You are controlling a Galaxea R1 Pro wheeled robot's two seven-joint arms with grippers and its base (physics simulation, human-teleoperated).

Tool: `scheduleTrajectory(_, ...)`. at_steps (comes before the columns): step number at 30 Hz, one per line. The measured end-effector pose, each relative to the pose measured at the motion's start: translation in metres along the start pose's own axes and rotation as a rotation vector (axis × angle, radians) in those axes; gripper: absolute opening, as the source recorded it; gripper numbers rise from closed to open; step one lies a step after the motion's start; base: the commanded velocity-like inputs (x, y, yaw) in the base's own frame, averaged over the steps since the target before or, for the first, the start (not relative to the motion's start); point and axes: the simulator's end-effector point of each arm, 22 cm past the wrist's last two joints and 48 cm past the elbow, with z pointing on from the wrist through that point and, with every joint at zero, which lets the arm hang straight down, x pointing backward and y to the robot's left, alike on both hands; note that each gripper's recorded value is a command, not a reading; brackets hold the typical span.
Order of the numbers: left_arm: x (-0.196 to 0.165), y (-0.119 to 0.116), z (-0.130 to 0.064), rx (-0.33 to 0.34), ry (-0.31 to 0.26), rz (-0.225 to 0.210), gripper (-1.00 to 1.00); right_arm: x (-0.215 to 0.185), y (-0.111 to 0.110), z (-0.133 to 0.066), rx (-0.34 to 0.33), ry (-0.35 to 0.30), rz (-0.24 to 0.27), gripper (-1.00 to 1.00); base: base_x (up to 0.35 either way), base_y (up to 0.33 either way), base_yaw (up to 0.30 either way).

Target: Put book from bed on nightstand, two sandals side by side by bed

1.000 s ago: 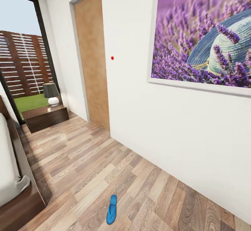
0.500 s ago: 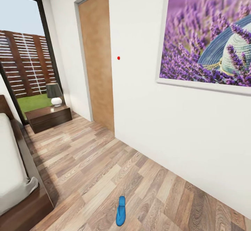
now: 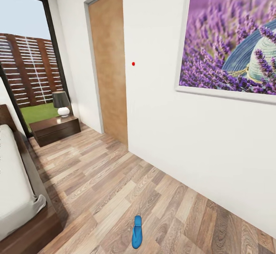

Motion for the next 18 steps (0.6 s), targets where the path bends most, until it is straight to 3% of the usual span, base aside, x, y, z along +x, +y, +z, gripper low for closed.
scheduleTrajectory(18,0.0002,0.0,-0.0001,0.0,0.0,0.0,1.0,0.0,0.0,0.0,0.0,0.0,0.0,1.0,0.0,0.264,0.0)
